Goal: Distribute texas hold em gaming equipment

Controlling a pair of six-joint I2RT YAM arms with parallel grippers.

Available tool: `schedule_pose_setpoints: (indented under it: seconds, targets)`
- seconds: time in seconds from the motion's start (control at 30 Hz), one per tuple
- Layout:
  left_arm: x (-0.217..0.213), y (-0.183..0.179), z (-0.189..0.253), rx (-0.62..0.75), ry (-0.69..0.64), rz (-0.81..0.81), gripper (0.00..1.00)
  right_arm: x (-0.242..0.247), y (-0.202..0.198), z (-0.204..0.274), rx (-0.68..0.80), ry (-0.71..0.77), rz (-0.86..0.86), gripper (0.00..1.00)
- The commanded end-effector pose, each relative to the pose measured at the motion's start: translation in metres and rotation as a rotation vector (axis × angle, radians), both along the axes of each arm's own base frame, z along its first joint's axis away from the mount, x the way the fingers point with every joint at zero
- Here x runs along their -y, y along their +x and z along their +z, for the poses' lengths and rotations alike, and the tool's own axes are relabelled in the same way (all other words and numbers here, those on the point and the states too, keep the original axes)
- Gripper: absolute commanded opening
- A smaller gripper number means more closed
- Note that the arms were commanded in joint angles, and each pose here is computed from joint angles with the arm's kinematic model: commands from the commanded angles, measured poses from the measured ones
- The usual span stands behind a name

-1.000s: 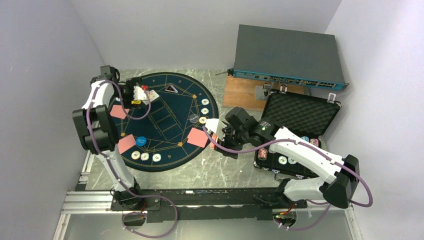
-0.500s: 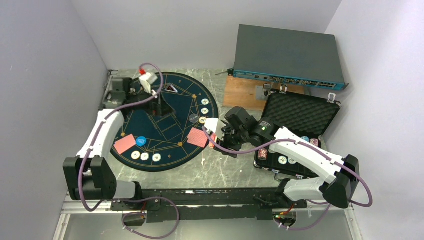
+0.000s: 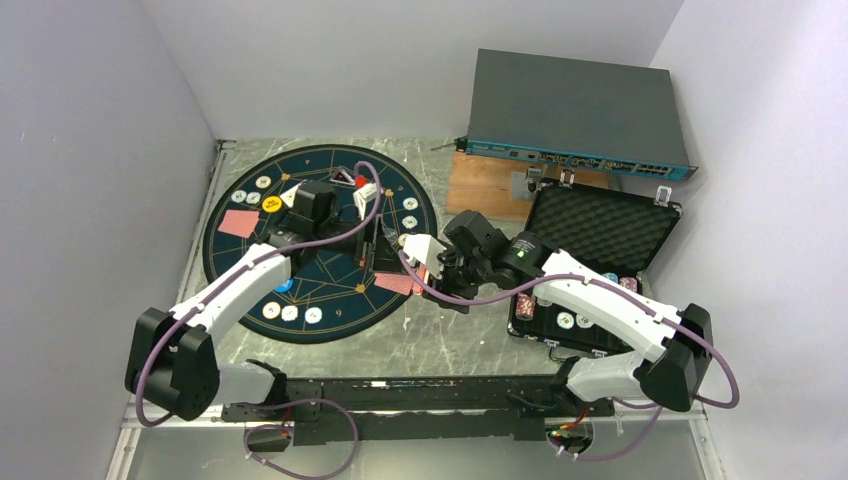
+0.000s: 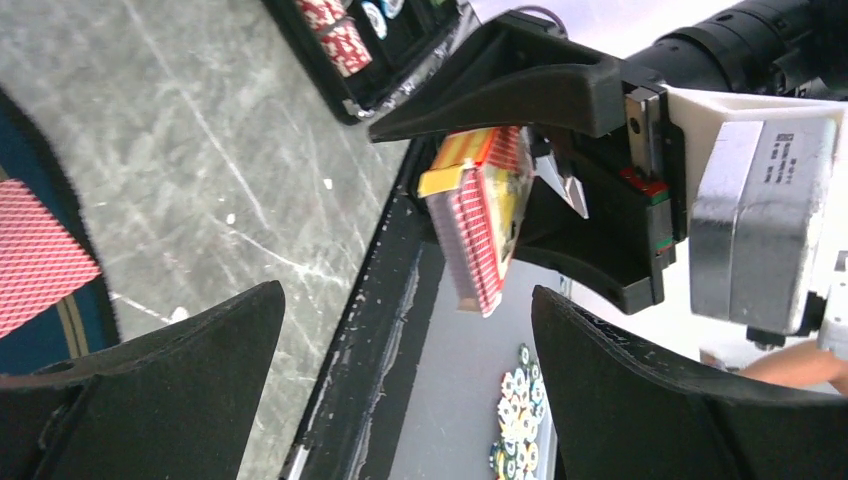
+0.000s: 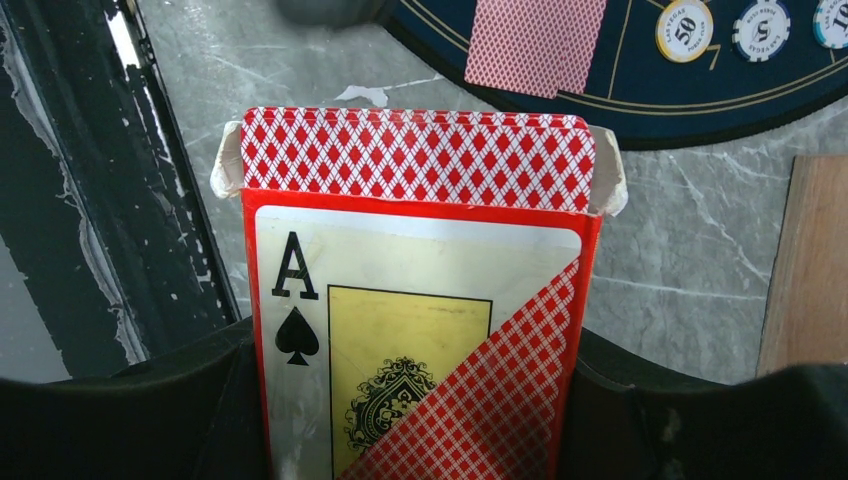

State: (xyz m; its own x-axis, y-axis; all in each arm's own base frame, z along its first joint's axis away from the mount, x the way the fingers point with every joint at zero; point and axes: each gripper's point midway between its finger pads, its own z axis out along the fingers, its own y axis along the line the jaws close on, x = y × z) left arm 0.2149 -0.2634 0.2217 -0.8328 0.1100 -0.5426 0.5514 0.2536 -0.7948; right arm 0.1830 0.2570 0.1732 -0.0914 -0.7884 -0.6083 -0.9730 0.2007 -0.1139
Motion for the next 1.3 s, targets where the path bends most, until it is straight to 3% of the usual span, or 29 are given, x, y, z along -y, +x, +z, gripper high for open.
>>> schedule_pose_setpoints:
  seconds: [0.0,0.1,0.37,0.5,0.6,0.73,0.83,0.97,1.1,1.27]
  targets:
    - [0.021,-0.005,0.021,0.043,-0.041,-0.057,1.0,-0.023,0.008,0.033,0.07,0.11,0.037,0.0]
    - [0.029,-0.002,0.013,0.001,-0.018,-0.054,0.97,-0.025,0.008,0.034,0.071,0.115,0.038,0.0]
    - [0.028,0.004,-0.01,-0.041,0.06,-0.035,0.65,-0.02,0.006,0.036,0.078,0.121,0.024,0.0]
    - [0.018,-0.003,-0.002,-0.003,0.04,-0.037,0.59,-0.015,0.003,0.033,0.072,0.113,0.021,0.0]
    - [0.014,-0.01,0.013,0.051,-0.017,-0.05,0.61,-0.013,0.001,0.03,0.067,0.106,0.024,0.0]
    - [0.014,-0.019,0.035,0.123,-0.093,-0.066,0.74,-0.015,0.0,0.029,0.054,0.105,0.03,0.0]
    - [0.02,-0.018,0.028,0.102,-0.064,-0.071,0.84,-0.019,0.002,0.03,0.058,0.11,0.036,0.0]
    - [0.031,-0.006,0.016,0.056,-0.02,-0.055,0.84,-0.024,0.004,0.036,0.062,0.128,0.036,0.0]
    - [0.03,0.001,0.005,0.016,0.028,-0.05,0.71,-0.023,0.005,0.042,0.073,0.139,0.031,0.0]
    - [0.022,-0.006,0.016,0.049,-0.015,-0.058,0.38,-0.017,0.001,0.04,0.069,0.138,0.022,0.0]
